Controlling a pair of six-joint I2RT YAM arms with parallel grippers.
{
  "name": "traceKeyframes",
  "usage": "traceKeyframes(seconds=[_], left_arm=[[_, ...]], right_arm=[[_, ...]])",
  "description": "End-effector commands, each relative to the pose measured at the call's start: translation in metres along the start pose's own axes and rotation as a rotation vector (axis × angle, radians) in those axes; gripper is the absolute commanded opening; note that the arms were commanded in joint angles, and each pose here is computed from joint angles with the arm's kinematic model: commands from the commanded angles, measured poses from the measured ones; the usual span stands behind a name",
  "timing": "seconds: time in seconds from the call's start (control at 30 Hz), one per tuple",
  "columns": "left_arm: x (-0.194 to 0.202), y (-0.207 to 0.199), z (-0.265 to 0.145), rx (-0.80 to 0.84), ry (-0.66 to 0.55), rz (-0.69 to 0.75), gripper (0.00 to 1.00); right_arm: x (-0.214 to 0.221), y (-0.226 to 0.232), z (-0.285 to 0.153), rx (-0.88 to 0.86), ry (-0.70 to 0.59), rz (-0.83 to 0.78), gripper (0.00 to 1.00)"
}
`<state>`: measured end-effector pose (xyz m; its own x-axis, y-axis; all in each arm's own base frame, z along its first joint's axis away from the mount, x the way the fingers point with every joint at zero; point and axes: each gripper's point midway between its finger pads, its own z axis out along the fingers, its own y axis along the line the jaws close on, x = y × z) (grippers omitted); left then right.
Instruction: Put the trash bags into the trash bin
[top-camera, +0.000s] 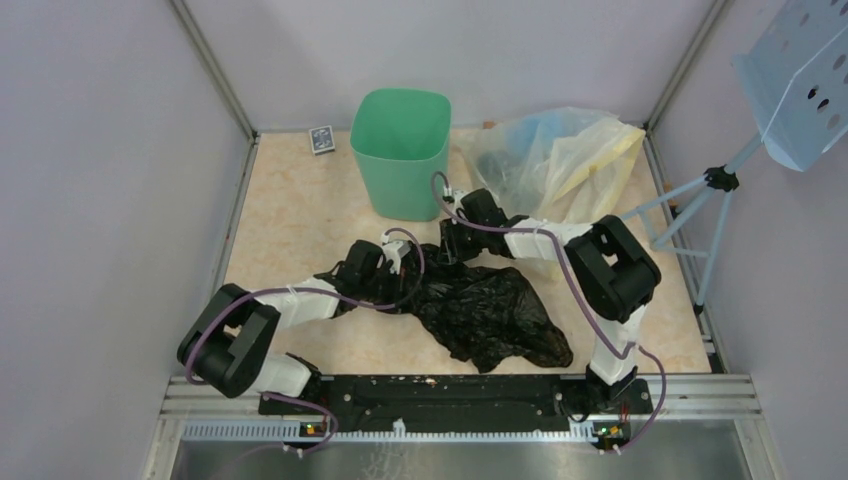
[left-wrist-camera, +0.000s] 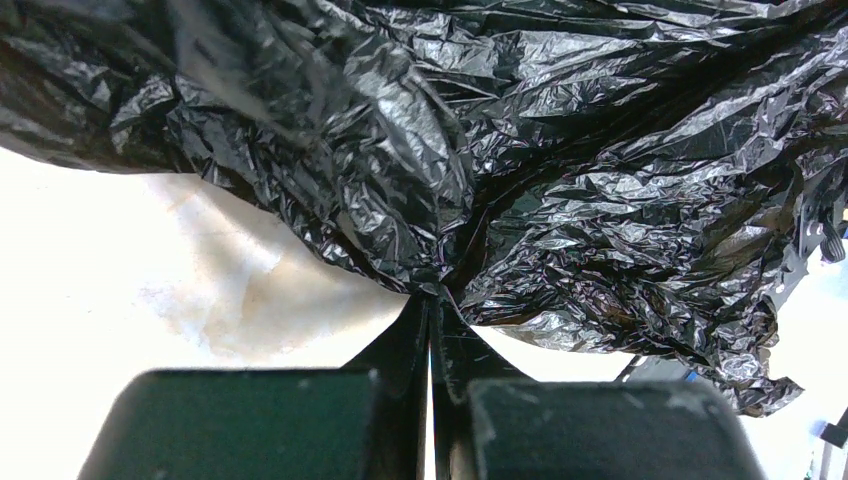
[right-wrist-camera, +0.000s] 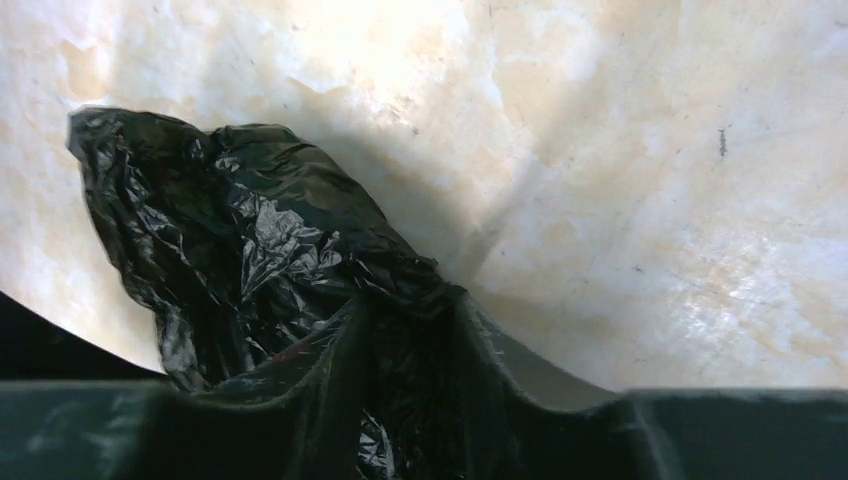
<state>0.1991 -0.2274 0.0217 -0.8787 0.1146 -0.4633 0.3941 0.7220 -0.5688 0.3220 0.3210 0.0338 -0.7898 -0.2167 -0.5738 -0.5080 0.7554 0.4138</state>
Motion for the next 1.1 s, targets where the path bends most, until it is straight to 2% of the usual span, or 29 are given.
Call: traceKeyframes(seconds=[0.0,0.07,0.1,0.27,0.43,0.63,0.77,0.83,0.9,0.97,1.0,1.07], left_arm=[[-0.007,-0.006,0.001,0.037,-0.025,0.037,0.0],[-0.008,-0.008,0.0,0.044,-0.029,0.045,0.0],[-0.009,-0.009,0.0,0.049,-0.032,0.048,0.0],[-0.012,-0.02,-0.002,0.092,-0.024,0.047,0.0],[-0.019,-0.03,-0.003,0.134,-0.031,0.044,0.0],[-0.032,-0.032,0.001,0.121,-0.032,0.045,0.0],[-0.061,-0.034,-0.003,0.071,-0.086,0.059,0.0],[-0.078,-0.03,-0.007,0.005,-0.12,0.055,0.01],[-0.094,-0.027,-0.012,-0.055,-0.154,0.054,0.09],[-0.11,-0.023,-0.018,-0.119,-0.188,0.045,0.45],[-0.115,-0.023,-0.021,-0.138,-0.197,0.046,0.57],[-0.12,-0.028,-0.027,-0.143,-0.212,0.066,0.72]], right_arm=[[-0.022,-0.002,-0.002,0.013,-0.116,-0.006,0.22],[-0.031,-0.004,-0.015,0.043,-0.172,-0.008,0.02],[-0.036,-0.007,-0.023,0.073,-0.207,-0.003,0.0],[-0.069,-0.04,-0.083,0.253,-0.362,0.05,0.0],[-0.088,-0.093,-0.129,0.454,-0.408,0.095,0.0],[-0.118,-0.108,-0.157,0.558,-0.469,0.06,0.0],[-0.139,-0.102,-0.16,0.551,-0.474,0.056,0.0],[-0.147,-0.097,-0.161,0.536,-0.456,0.05,0.14],[-0.152,-0.091,-0.168,0.523,-0.456,0.046,0.34],[-0.148,-0.083,-0.174,0.499,-0.45,0.041,0.53],[-0.145,-0.08,-0.179,0.487,-0.446,0.043,0.6],[-0.131,-0.073,-0.184,0.461,-0.418,0.048,0.67]])
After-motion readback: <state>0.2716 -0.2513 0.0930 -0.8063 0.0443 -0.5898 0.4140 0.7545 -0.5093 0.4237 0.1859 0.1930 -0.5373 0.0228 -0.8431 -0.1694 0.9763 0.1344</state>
